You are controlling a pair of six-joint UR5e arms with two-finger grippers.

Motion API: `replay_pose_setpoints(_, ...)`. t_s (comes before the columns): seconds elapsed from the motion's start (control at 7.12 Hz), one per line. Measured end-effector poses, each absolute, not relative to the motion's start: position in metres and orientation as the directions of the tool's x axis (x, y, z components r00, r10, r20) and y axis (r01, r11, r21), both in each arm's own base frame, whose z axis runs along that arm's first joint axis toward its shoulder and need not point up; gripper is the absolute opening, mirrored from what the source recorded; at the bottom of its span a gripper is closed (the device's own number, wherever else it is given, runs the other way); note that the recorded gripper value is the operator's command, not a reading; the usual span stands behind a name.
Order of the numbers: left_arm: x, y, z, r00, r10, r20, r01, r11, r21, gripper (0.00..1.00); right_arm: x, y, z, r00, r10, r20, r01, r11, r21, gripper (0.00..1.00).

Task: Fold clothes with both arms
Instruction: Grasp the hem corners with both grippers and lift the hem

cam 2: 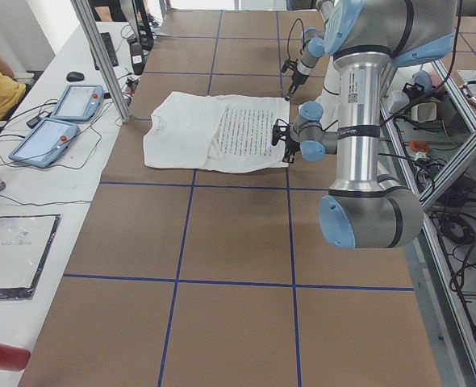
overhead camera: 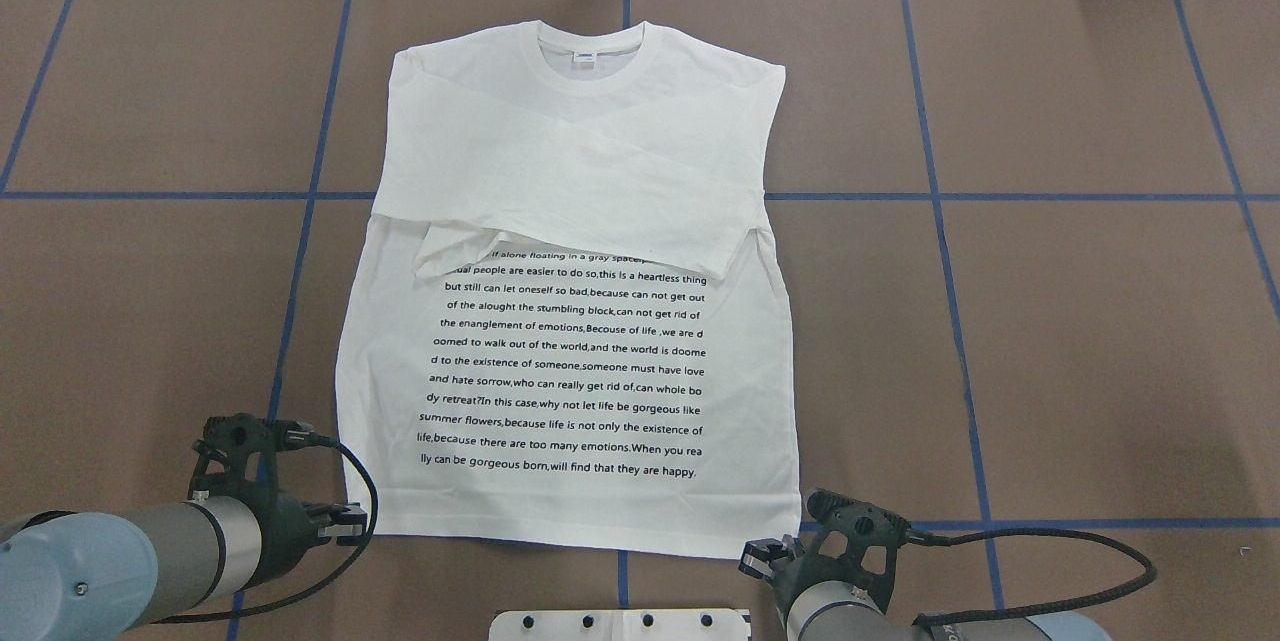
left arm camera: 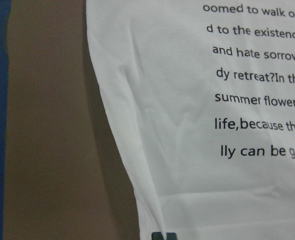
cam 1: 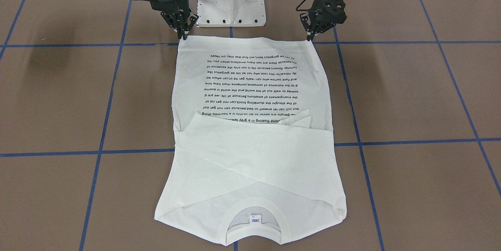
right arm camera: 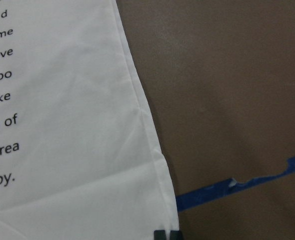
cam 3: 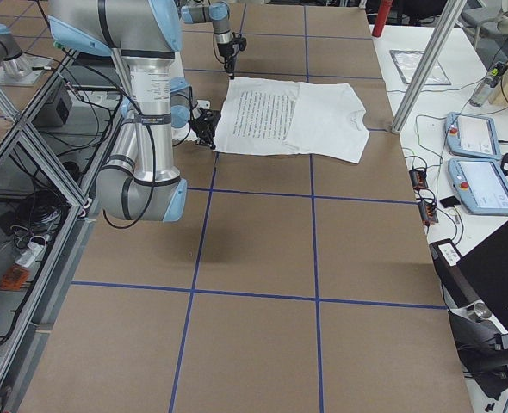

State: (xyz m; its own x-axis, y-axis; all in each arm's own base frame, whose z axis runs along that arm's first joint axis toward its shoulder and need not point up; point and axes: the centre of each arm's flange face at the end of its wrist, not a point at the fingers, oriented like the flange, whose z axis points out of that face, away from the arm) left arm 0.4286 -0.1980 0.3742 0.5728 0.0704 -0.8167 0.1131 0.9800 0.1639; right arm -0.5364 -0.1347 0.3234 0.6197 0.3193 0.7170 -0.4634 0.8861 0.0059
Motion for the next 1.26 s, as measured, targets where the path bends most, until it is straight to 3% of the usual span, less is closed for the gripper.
replay_pose_setpoints(0.42, 0.392, -0.19, 0.309, 0.482, 0.087, -0.872, 0.071, 0.988, 0.138, 0.0, -0.473, -0.167, 0.281, 0.626, 0.338, 0.703, -0.458, 0.889, -0.02, 0.0)
replay_pose_setpoints(0.98, 0.283, -0.167, 0.199, 0.382, 0.091, -0.92, -0.045, 0.996, 0.08, 0.0, -0.345, -0.137, 0.201, 0.657, 0.288, 0.697, -0.343, 0.937, -0.064, 0.0)
replay_pose_setpoints(1.26, 0.287, -0.196, 0.188, 0.42, 0.096, -0.903, -0.022, 0.995, 0.095, 0.0, -0.344, -0.163, 0.185, 0.658, 0.271, 0.703, -0.35, 0.936, -0.033, 0.0)
